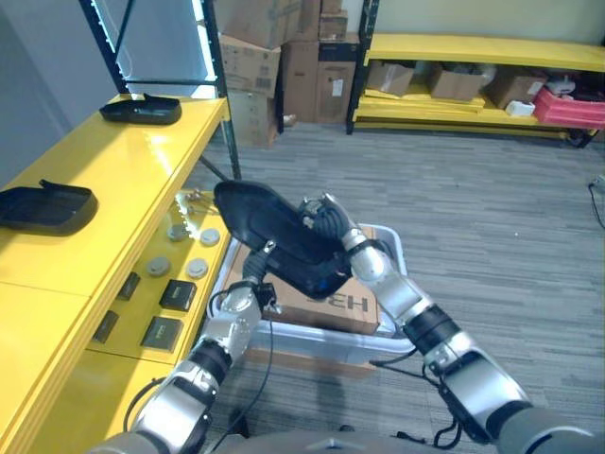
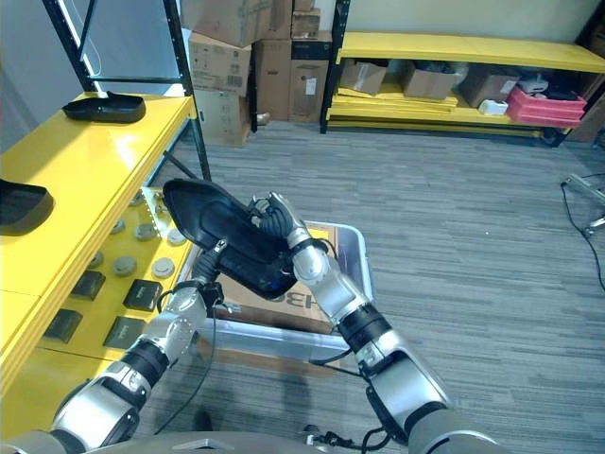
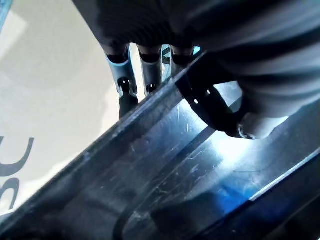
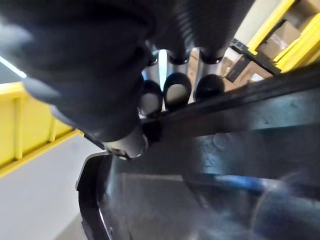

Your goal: Move parts from the plastic box to the shelf.

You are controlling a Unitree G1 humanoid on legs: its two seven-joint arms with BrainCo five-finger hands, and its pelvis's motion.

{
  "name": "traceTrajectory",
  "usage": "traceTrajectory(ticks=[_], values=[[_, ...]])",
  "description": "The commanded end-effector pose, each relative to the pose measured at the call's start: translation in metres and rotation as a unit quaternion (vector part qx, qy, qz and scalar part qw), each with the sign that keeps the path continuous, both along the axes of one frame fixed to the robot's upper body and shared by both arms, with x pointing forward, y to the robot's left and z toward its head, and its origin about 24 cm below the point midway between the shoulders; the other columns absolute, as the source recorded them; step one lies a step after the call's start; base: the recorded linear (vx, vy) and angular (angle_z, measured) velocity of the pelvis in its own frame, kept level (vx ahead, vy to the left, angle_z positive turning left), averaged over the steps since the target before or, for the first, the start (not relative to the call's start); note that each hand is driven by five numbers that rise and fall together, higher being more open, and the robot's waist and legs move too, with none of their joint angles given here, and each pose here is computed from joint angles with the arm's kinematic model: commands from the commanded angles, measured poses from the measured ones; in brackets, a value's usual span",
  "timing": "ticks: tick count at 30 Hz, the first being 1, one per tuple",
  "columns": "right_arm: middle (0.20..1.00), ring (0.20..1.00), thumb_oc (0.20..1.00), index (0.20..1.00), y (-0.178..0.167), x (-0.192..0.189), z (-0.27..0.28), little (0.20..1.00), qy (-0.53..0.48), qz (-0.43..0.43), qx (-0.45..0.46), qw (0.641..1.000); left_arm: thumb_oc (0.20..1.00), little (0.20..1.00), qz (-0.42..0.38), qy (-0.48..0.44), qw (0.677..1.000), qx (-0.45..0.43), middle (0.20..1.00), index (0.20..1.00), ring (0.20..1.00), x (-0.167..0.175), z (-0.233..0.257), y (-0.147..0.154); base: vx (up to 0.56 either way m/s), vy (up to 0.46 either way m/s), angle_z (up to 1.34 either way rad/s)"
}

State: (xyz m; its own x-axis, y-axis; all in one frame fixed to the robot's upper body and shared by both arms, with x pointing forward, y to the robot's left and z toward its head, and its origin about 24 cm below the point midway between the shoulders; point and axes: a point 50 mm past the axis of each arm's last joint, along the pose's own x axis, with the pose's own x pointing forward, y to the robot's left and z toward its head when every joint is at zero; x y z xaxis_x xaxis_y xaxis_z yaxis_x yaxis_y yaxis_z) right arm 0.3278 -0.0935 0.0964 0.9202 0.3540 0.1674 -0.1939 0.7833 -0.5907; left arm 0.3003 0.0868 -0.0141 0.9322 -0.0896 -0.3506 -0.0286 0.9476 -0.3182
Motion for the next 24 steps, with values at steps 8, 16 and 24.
traceTrajectory(ticks=[8, 16, 24], values=[[1.000, 1.000, 1.000, 1.000, -0.099, -0.040, -0.063, 1.000, 0.103, -0.199, 0.196, 0.955, 0.200, 0.200, 0.067, -0.164, 0.974, 0.142, 0.200, 0.200, 0.200, 0.020, 0.049, 0.065, 0.00, 0.000, -0.03], [1.000, 1.000, 1.000, 1.000, -0.184, -0.138, -0.167, 1.000, 0.285, -0.411, 0.131, 0.856, 0.200, 0.200, 0.064, -0.198, 0.945, 0.252, 0.200, 0.200, 0.200, -0.005, 0.050, 0.102, 0.00, -0.015, -0.05], [1.000, 1.000, 1.000, 1.000, -0.172, -0.238, -0.244, 1.000, 0.525, -0.433, 0.075, 0.729, 0.200, 0.200, 0.078, -0.263, 0.927, 0.257, 0.200, 0.200, 0.200, -0.039, 0.071, 0.123, -0.03, -0.101, 0.04]])
